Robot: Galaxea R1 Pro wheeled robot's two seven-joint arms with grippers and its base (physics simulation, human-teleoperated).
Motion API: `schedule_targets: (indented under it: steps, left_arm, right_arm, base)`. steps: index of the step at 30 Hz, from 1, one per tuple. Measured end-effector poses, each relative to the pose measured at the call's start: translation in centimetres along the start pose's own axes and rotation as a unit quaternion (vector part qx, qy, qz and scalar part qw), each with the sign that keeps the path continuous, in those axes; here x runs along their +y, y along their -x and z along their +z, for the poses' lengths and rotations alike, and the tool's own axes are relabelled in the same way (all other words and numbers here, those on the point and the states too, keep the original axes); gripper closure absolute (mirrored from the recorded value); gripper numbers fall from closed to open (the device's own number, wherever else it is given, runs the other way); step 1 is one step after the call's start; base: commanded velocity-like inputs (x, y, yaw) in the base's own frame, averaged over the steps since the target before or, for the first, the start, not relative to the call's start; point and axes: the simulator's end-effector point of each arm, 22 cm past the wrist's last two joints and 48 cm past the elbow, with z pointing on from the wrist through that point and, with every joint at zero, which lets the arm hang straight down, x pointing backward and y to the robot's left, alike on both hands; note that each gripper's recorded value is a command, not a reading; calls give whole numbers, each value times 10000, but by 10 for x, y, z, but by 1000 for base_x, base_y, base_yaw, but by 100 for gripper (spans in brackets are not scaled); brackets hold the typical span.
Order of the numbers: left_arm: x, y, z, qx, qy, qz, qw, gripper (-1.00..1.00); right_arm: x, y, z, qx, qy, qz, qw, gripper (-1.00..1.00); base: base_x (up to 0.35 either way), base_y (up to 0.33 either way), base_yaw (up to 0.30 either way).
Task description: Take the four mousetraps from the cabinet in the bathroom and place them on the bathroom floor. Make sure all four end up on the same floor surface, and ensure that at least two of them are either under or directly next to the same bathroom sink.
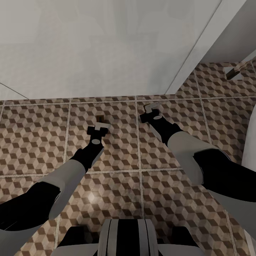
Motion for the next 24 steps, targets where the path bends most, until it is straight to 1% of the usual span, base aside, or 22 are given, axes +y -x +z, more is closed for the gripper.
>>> schedule_targets:
  steps: [13,19,24]
  left_arm:
    - [0,8,0,-83,2,-35,10000,100]
    - [0,19,0,-171,-4,-98,9998,100]
    - [-2,17,0,-103,-29,-84,9999,100]
  right_arm:
    - [1,3,0,-33,39,11,10000,100]
    - [13,2,0,-29,286,-5,9996,100]
    - [16,3,-1,-27,358,-10,9994,100]
  base:
    - [0,0,0]
    - [0,0,0]
    - [0,0,0]
